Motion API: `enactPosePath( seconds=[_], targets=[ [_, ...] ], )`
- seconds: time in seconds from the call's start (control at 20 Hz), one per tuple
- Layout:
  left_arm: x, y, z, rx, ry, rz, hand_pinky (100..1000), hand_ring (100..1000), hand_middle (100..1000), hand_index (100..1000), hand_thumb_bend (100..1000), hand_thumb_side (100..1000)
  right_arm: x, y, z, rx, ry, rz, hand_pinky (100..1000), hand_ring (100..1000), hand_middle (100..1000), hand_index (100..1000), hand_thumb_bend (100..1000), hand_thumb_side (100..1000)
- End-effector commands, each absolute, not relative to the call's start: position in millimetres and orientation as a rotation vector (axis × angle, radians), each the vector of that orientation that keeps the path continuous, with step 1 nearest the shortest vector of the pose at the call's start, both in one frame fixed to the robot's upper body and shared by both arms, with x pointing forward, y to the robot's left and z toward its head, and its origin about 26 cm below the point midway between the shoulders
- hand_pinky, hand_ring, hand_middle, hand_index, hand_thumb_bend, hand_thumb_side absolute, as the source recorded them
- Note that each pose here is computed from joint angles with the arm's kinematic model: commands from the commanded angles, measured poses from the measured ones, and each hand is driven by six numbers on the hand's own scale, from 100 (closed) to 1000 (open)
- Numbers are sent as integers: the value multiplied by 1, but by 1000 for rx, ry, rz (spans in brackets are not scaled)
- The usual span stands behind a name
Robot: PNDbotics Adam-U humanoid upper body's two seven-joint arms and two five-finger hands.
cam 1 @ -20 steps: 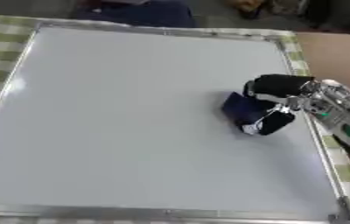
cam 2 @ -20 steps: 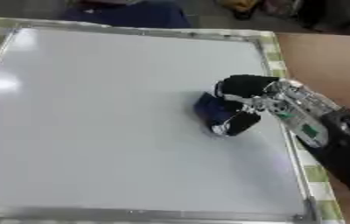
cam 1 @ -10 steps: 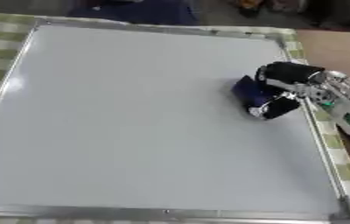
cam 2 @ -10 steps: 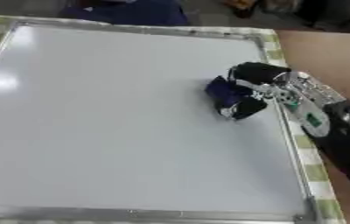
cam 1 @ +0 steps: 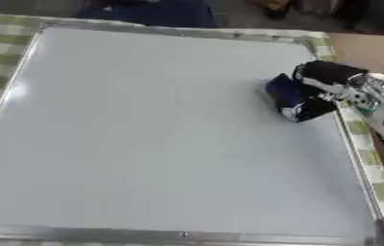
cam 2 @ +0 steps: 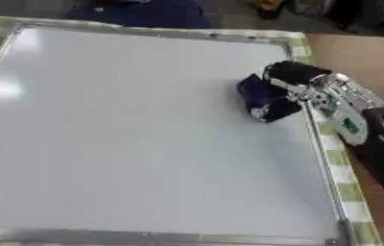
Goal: Wipe the whiteboard clean with a brush.
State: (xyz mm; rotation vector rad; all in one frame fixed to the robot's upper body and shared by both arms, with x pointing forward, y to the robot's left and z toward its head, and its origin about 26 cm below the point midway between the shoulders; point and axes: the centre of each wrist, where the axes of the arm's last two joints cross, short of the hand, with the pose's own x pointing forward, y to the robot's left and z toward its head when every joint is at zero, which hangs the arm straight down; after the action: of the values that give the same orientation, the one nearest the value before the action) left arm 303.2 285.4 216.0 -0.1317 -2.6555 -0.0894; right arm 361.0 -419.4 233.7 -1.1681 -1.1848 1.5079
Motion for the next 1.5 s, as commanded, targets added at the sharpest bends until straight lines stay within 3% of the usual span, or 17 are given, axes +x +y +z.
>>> enactPosePath(
  seconds=[0.05,1.5],
  targets=[
    [300,287,225,-125,-2685,-109,542,628,591,535,100,1000,357,-429,251,-1229,-1166,1502,181,296,145,295,100,583],
    [300,287,222,-141,-2660,-87,545,629,593,541,116,986,349,-351,247,-826,-1292,1797,163,270,126,287,100,581]
  ],
)
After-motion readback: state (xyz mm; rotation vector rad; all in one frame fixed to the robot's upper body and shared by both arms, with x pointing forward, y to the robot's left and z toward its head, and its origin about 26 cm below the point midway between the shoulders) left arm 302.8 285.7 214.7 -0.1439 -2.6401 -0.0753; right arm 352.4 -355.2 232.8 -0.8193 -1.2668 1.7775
